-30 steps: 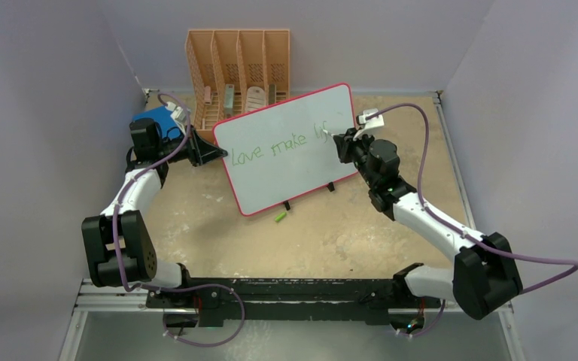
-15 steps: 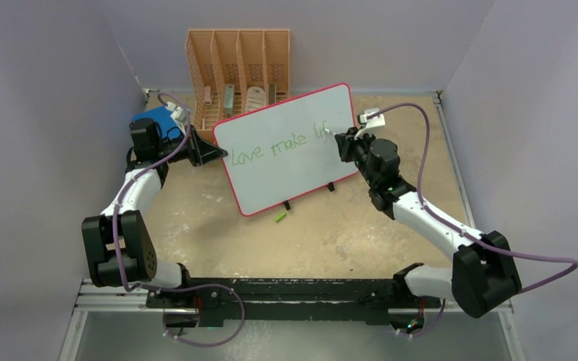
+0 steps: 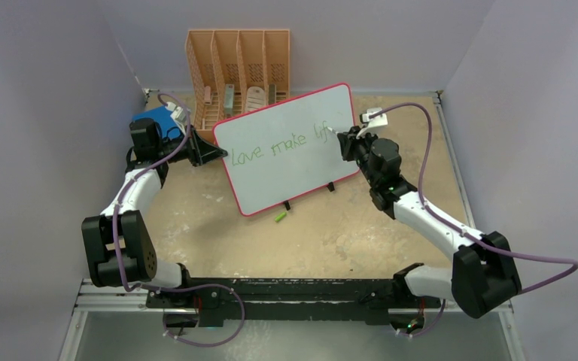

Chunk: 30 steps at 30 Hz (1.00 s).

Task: Write a sentence on the whiteboard

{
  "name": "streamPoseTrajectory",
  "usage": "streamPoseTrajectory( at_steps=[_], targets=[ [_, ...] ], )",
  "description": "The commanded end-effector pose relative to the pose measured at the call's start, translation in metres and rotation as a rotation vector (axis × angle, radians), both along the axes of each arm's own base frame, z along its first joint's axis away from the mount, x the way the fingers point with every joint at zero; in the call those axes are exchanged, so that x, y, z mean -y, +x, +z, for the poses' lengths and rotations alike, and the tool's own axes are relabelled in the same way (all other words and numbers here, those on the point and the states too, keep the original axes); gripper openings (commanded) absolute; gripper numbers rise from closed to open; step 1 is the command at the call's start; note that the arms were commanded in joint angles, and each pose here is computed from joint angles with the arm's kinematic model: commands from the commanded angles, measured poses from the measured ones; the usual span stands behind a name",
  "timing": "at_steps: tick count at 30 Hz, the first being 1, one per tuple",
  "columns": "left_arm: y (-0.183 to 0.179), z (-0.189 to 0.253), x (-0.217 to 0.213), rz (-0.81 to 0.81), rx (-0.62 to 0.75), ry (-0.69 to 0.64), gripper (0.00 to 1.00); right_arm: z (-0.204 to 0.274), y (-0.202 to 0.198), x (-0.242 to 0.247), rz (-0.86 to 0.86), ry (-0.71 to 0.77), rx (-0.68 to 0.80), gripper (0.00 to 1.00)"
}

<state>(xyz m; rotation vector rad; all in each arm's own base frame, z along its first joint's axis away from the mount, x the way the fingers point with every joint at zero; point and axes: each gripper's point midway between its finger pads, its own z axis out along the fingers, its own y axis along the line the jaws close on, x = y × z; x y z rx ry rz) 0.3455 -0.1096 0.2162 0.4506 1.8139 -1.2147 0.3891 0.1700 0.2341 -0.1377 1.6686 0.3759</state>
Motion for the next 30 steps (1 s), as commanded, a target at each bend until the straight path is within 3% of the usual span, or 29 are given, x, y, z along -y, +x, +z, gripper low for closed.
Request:
streamPoseTrajectory(
  at_steps=[1, 30],
  targets=[
    [0.005, 0.024, -0.004, 0.000, 0.156, 0.041, 0.00, 0.041, -0.002, 0.002, -0.001, 0.054, 0.092, 0.00],
    [0.005, 0.025, -0.004, 0.000, 0.158, 0.041, 0.00, 0.017, -0.002, 0.007, -0.011, 0.039, 0.034, 0.00]
  ],
)
